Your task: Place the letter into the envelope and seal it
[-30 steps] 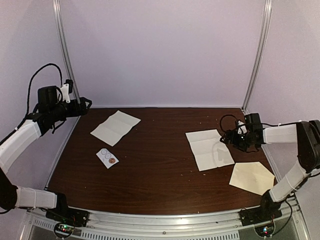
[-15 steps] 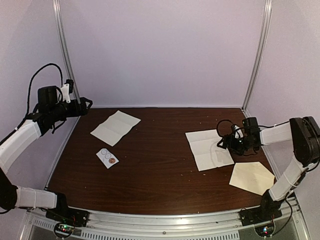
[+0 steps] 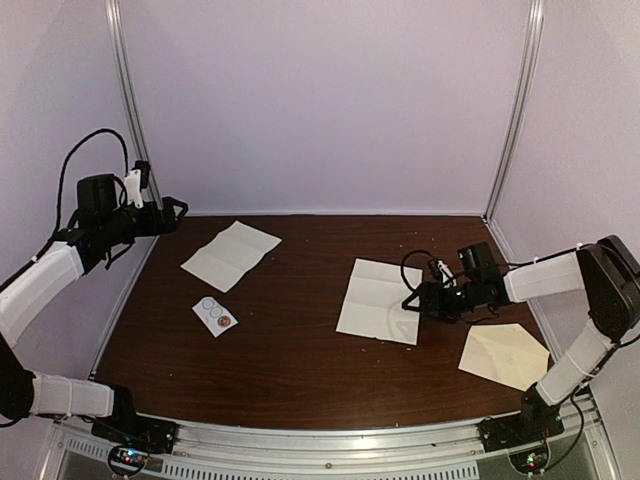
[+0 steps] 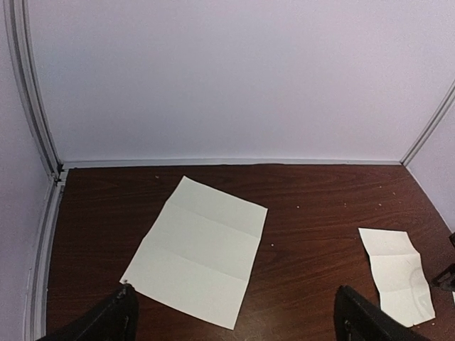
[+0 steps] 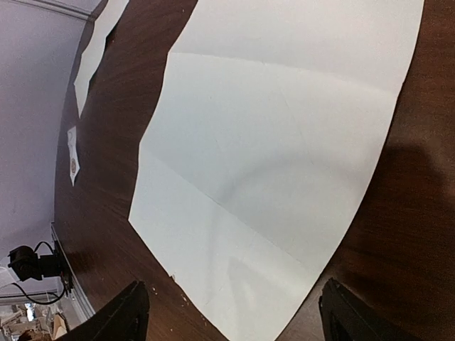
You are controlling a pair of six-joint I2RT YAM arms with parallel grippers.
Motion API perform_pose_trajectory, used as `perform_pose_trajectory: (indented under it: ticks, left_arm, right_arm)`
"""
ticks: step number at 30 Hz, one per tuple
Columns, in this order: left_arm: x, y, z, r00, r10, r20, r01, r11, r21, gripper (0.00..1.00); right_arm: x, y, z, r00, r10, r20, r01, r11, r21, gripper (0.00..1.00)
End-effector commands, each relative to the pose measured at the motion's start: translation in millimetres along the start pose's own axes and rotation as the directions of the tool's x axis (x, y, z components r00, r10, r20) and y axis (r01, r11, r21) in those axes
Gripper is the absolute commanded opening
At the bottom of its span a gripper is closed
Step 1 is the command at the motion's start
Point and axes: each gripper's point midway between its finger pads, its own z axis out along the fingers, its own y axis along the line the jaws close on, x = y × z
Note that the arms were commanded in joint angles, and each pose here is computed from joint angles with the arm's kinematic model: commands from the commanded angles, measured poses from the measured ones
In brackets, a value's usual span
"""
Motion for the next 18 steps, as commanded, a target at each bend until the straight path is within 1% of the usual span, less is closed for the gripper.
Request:
perform_pose_trajectory:
  ticks: [1,4,8,12,15,18]
  left_arm:
    - [2,-32,7,1.0,0.009,0.016,-0.01,0.995,0.099,0.97]
    - [17,-61,11,0.999,-0.044,-0.011,0.046,0.981,0.186,0.93]
    - [48,-114,19,0.992,-0.121,-0.032,0.125,0.948,0.293,0.92]
    - [87,-166,37,0.976,-0.175,-0.126,0.211,0.901,0.378,0.93]
    - [113,-207,49,0.969,-0.158,-0.188,0.226,0.874,0.43,0.92]
    - [138,-247,62,0.961,-0.098,-0.26,0.217,0.848,0.483,0.91]
  right_arm:
    - [-39,6,-30,0.986,0.021,0.165,-0.02,1.0,-0.005,0.84]
    - [-58,-1,-41,0.976,0.018,0.215,-0.019,1.0,0.002,0.85]
    - [-69,-16,-36,0.978,0.021,0.205,-0.023,1.0,0.006,0.83]
    - [-80,-29,-24,0.981,0.037,0.188,-0.035,0.999,-0.013,0.79]
    - [-85,-36,-15,0.984,0.038,0.176,-0.038,0.999,-0.005,0.76]
    - [-86,-39,-5,0.986,0.053,0.159,-0.049,0.998,-0.029,0.72]
